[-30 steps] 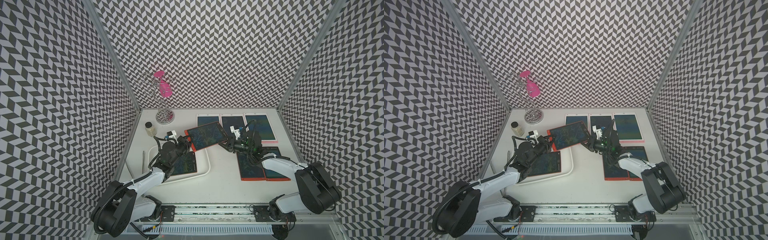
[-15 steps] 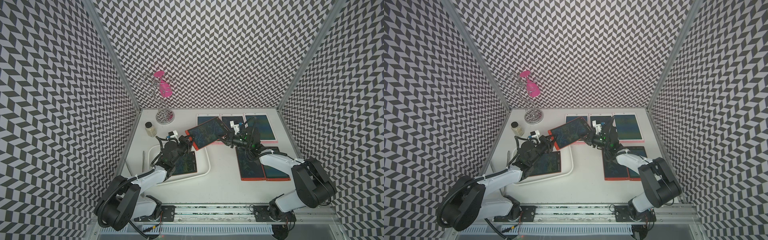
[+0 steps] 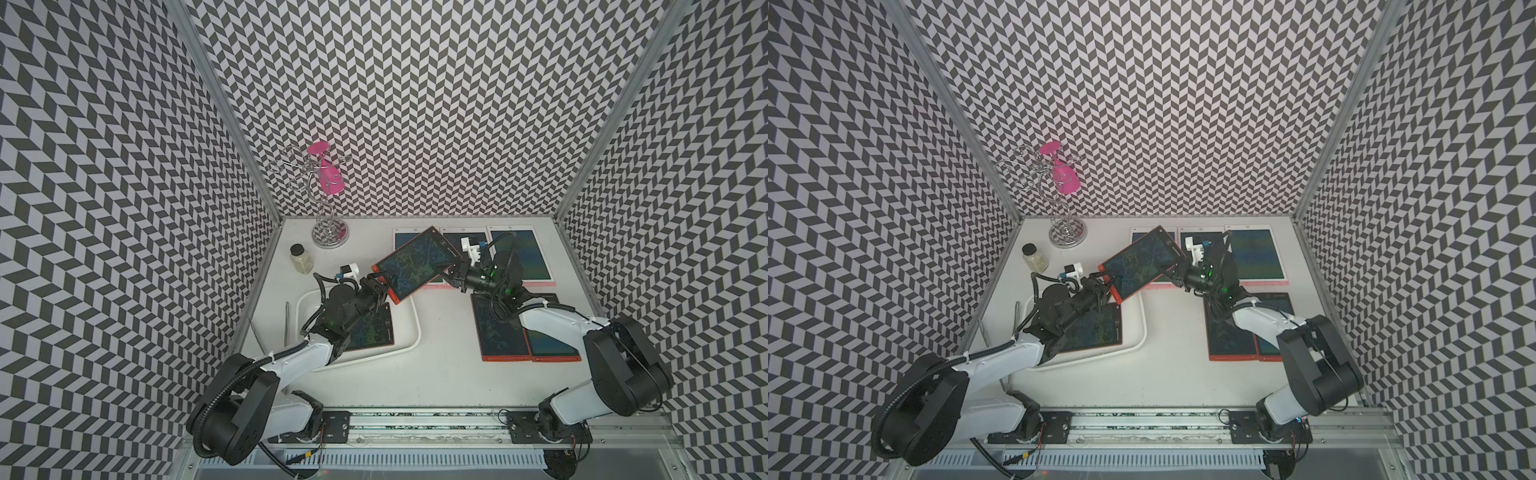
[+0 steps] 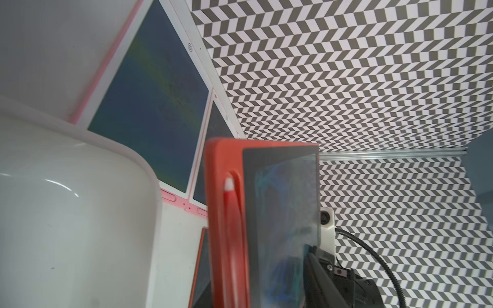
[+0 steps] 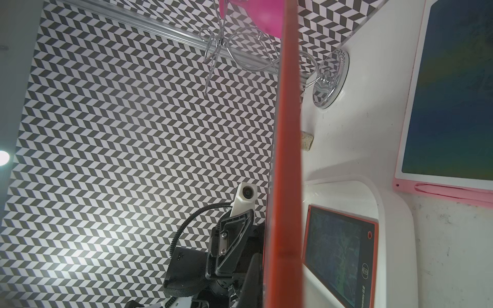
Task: Take out the writing tablet from the storage box
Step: Place the writing tablet at the center of the board.
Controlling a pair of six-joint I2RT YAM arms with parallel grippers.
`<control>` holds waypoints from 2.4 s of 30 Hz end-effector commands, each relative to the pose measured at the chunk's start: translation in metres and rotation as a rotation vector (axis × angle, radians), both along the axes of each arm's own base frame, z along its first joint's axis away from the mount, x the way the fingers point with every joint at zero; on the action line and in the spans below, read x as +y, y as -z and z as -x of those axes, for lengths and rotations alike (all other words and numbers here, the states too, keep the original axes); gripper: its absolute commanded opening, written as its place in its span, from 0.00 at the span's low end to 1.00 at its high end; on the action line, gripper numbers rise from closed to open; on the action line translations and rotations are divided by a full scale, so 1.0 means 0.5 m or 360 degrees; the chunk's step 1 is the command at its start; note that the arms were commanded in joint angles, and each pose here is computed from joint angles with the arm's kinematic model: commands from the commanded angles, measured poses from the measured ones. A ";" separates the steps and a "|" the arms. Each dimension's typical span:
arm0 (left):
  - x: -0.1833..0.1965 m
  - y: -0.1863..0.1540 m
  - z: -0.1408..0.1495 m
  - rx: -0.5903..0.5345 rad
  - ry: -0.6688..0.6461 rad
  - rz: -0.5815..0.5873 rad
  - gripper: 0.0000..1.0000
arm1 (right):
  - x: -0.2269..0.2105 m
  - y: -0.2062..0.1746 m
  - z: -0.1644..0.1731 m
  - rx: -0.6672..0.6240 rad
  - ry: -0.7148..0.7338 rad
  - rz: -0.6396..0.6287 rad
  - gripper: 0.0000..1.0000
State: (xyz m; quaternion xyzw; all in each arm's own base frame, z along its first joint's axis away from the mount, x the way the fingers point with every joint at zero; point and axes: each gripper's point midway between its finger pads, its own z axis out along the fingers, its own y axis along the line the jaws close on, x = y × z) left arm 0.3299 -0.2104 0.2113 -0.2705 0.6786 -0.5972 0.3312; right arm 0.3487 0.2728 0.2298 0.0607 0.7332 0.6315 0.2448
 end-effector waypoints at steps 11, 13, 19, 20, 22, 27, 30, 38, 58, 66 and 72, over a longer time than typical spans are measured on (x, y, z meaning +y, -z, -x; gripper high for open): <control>0.106 -0.054 0.011 -0.0242 -0.0159 -0.0334 0.62 | -0.040 -0.035 0.006 -0.0148 -0.0093 0.0032 0.00; 0.116 -0.062 0.006 -0.0310 -0.0167 -0.0462 0.67 | -0.049 -0.028 0.012 -0.0145 -0.0123 0.0062 0.00; 0.070 -0.065 -0.045 -0.0497 0.0080 -0.0790 0.74 | -0.063 -0.012 0.030 -0.0129 -0.0279 0.0106 0.00; 0.050 -0.063 -0.054 -0.0543 0.0166 -0.0812 0.74 | -0.066 -0.011 0.030 -0.0127 -0.0290 0.0112 0.00; 0.007 -0.040 -0.077 -0.0567 0.0364 -0.0829 0.75 | -0.073 -0.009 0.029 -0.0135 -0.0291 0.0131 0.00; -0.057 0.003 -0.100 -0.0657 0.0649 -0.0729 0.74 | -0.076 -0.001 0.023 -0.0141 -0.0300 0.0175 0.00; -0.065 0.016 -0.110 -0.0685 0.0686 -0.0737 0.76 | -0.077 0.001 0.019 -0.0142 -0.0302 0.0184 0.00; -0.076 -0.007 -0.096 -0.0800 0.0759 -0.0737 0.77 | -0.083 0.005 0.013 -0.0149 -0.0308 0.0198 0.00; -0.112 0.022 -0.105 -0.0803 0.0953 -0.0710 0.76 | -0.079 -0.011 0.020 -0.0183 -0.0356 0.0179 0.00; -0.137 0.026 -0.089 -0.0820 0.1067 -0.0688 0.70 | -0.075 -0.011 0.020 -0.0194 -0.0394 0.0172 0.01; -0.151 0.018 -0.068 -0.0850 0.1149 -0.0626 0.55 | -0.072 -0.009 0.011 -0.0196 -0.0404 0.0170 0.01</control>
